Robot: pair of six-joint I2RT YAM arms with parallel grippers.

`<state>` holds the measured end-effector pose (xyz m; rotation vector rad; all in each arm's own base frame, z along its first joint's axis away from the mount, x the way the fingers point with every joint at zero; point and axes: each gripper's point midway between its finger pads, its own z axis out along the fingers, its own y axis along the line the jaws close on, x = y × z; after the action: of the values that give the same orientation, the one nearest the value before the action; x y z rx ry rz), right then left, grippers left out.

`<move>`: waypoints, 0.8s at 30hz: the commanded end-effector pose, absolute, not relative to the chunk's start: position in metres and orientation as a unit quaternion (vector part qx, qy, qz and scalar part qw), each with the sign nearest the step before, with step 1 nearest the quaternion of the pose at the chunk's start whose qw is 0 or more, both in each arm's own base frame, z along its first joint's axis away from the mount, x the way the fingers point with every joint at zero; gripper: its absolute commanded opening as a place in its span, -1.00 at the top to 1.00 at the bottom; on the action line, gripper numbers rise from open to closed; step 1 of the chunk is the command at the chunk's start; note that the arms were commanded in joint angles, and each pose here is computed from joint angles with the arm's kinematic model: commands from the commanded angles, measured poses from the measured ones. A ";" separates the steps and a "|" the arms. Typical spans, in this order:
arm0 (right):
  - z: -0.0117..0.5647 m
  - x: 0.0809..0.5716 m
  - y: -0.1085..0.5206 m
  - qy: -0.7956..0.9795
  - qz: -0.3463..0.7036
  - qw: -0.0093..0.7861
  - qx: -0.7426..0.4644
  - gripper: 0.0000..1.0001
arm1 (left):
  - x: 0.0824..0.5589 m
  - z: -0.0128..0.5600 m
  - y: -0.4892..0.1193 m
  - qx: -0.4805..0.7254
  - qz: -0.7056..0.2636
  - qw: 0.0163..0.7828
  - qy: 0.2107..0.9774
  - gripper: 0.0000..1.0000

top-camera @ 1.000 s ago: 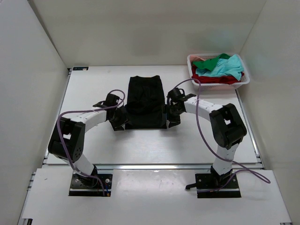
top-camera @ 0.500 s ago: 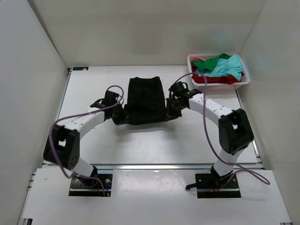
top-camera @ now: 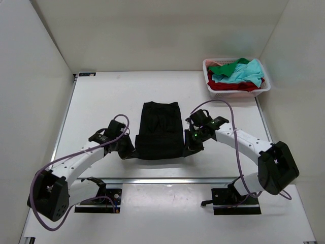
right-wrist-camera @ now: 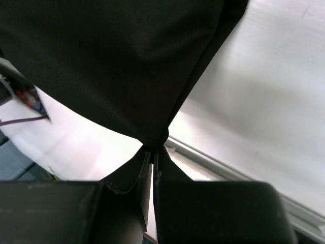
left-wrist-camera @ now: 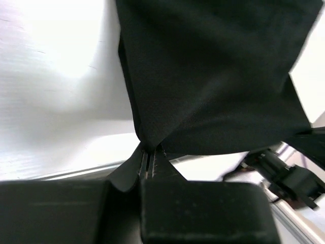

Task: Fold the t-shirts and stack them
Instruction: Fold the long partially folded tshirt into a neat square

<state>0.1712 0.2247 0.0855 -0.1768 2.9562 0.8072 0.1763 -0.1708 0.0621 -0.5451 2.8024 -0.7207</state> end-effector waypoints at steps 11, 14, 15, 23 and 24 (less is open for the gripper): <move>0.186 0.330 0.227 0.940 0.295 0.164 -0.040 1.00 | 0.338 0.155 -0.186 -0.204 -0.328 0.187 0.903 1.00; 0.183 0.391 0.229 0.937 0.295 0.188 -0.026 1.00 | 0.395 0.149 -0.185 -0.212 -0.318 0.199 0.902 0.90; 0.178 0.414 0.231 0.936 0.295 0.191 -0.020 1.00 | 0.415 0.144 -0.186 -0.213 -0.314 0.201 0.903 0.78; 0.169 0.519 0.200 0.934 0.251 0.252 0.038 -0.02 | 0.510 0.150 -0.165 -0.223 -0.333 0.265 0.877 -0.67; 0.162 0.516 0.196 0.937 0.247 0.244 0.039 -0.04 | 0.507 0.152 -0.168 -0.216 -0.341 0.264 0.876 -0.67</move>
<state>0.5111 0.2119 0.1245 0.0836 2.6237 0.7068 0.4930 -0.1662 0.0975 -0.6927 2.4971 -0.8473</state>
